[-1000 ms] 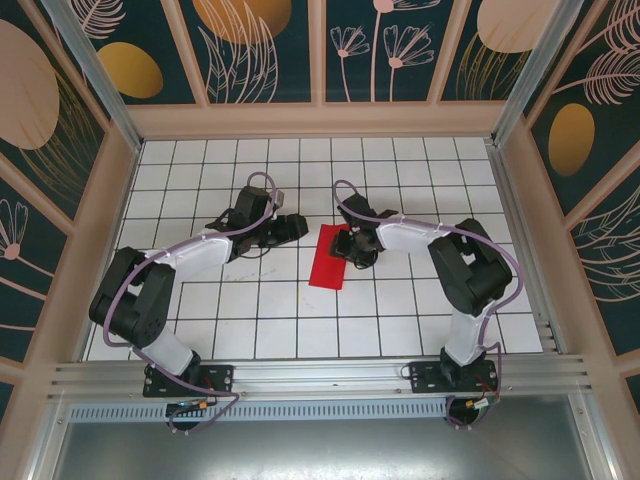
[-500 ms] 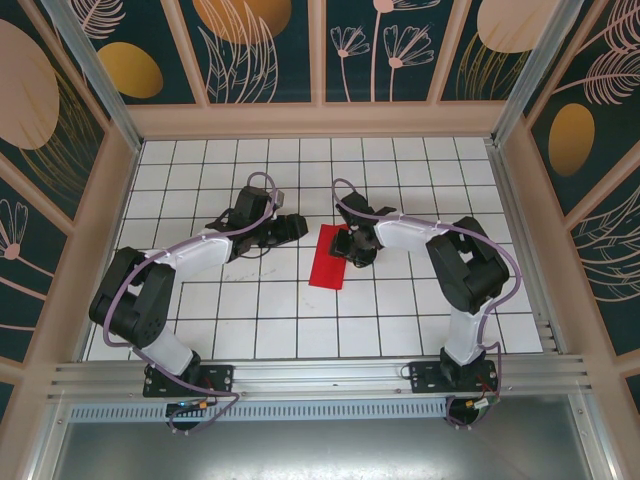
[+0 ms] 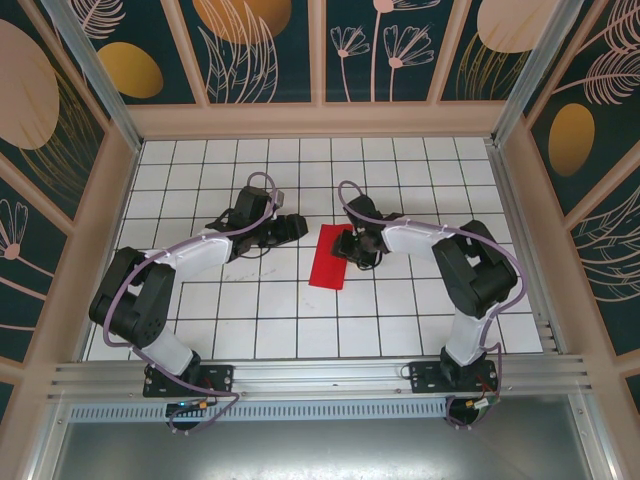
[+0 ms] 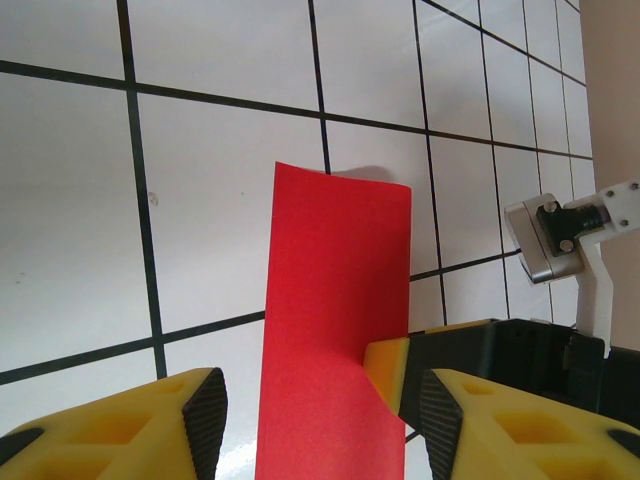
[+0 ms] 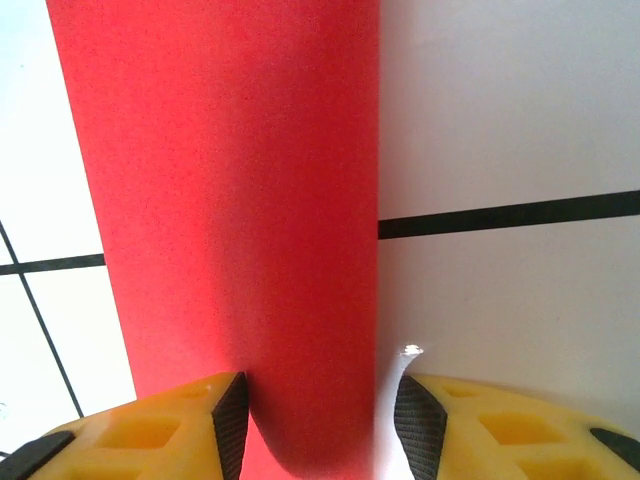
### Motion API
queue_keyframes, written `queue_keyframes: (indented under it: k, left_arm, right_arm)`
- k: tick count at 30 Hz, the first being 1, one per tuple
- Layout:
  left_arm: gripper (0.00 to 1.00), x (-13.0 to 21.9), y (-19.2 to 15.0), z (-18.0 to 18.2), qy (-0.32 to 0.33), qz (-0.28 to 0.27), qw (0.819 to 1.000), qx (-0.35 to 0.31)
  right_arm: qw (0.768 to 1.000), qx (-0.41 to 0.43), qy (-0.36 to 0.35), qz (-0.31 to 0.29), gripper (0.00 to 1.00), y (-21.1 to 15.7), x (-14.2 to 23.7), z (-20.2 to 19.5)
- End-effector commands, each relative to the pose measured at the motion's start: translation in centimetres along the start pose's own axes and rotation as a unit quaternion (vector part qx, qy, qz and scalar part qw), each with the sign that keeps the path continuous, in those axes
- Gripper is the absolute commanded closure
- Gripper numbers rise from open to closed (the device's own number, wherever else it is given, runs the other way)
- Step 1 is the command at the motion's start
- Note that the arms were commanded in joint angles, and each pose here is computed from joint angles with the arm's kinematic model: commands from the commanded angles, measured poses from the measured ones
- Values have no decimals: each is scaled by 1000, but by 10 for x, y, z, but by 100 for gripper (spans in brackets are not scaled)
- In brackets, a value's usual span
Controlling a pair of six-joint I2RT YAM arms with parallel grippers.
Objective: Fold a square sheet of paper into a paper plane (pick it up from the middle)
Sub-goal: Hold the square sheet of paper at the center of the table.
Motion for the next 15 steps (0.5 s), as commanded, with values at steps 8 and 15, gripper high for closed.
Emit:
queue_keyframes:
  k: [8,15]
  left_arm:
    - [43,2,-1,1,-1,2,1000,-1]
    - [43,1,-2,3,0,5,1000,0]
  right_arm:
    - [997,5,-55,48,48,-11,-40,-16]
    - [996,3,-68,60,47,-14,-45,-19]
Point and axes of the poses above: each hand's point on the last joint's axis, 136 mm out from that joint toward the fingers, its own x axis back along the fingers, its own z axis along the line the jaws close on, y = z × x, the point moved 9 cm from there along x, back along the fingers, and after that the axes turned 14 degrees about x, right-handed, at the moved point
